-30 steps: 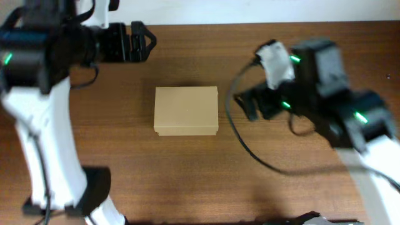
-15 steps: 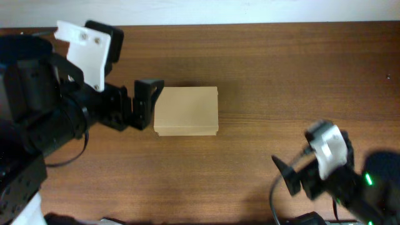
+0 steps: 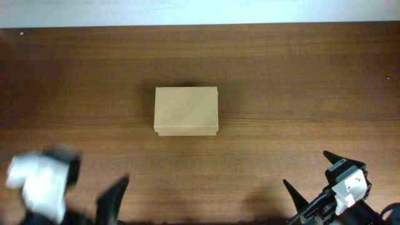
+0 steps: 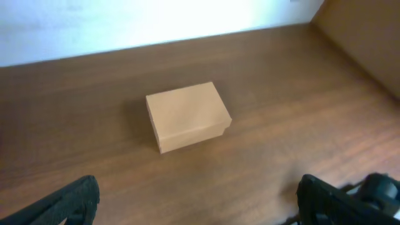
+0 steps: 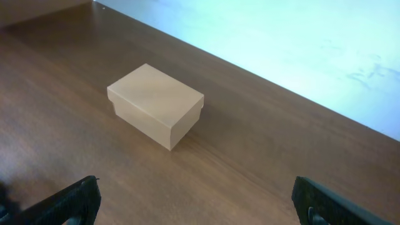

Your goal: Pack container

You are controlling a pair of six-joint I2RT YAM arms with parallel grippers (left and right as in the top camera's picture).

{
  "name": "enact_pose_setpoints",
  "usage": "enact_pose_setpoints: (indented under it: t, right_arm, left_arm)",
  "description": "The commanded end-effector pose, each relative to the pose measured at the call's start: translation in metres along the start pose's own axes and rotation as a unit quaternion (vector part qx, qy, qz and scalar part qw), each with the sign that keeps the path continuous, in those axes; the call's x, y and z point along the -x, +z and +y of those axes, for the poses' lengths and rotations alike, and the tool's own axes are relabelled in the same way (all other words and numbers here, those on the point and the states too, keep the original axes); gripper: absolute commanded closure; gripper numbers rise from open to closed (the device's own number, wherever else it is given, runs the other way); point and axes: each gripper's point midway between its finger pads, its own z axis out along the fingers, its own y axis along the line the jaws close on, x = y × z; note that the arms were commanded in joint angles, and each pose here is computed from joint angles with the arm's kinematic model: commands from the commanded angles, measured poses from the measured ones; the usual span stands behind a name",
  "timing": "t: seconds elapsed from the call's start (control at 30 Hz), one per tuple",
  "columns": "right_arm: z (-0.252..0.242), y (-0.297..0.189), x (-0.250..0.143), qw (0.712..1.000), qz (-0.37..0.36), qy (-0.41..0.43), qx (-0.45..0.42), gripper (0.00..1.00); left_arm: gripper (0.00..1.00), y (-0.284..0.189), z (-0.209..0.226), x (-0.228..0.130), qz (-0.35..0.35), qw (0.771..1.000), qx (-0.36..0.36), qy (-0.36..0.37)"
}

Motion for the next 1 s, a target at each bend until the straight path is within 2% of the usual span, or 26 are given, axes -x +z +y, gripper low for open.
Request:
enact_pose_setpoints:
  t: [0.0, 0.13, 0.27, 0.4, 0.53, 0.6, 0.63, 0.8, 0.97]
  right_arm:
    - [-0.003, 0.002, -0.002, 1.000, 0.005, -0.002, -0.008, 0.01]
    - [-0.003, 0.002, -0.002, 1.000, 0.005, -0.002, -0.008, 0.01]
    - [-0.003, 0.002, -0.002, 1.000, 0.005, -0.002, -0.008, 0.01]
    - [-0.003, 0.002, -0.002, 1.000, 0.005, -0.002, -0.008, 0.01]
    - [-0.003, 0.002, -0.002, 1.000, 0.005, -0.002, -0.008, 0.01]
    - [-0.003, 0.002, -0.002, 1.000, 0.005, -0.002, -0.008, 0.01]
    - [-0.003, 0.002, -0.002, 1.000, 0.005, -0.002, -0.008, 0.01]
    - [-0.003, 0.002, -0.002, 1.000, 0.005, -0.002, -0.008, 0.01]
    - [-0.003, 0.002, -0.002, 1.000, 0.005, -0.002, -0.008, 0.01]
  left_arm:
    - [0.00, -0.019, 0.004, -0.036, -0.033, 0.999, 0.003, -0.016]
    - [0.00, -0.031, 0.008, -0.073, -0.074, 0.997, 0.000, -0.028]
    - [0.00, -0.028, 0.022, -0.102, -0.102, 0.992, 0.026, -0.063]
    - [0.01, -0.009, 0.043, -0.131, -0.090, 0.985, 0.069, -0.128]
    - [0.00, 0.022, 0.048, -0.145, -0.066, 0.974, 0.073, -0.204]
    - [0.00, 0.032, 0.055, -0.148, -0.060, 0.973, 0.090, -0.204]
    - [0.00, 0.036, 0.066, -0.152, -0.058, 0.970, 0.122, -0.204]
    - [0.01, 0.049, 0.068, -0.150, -0.058, 0.971, 0.125, -0.193]
    - [0.00, 0.059, 0.066, -0.120, -0.103, 0.984, 0.119, -0.080]
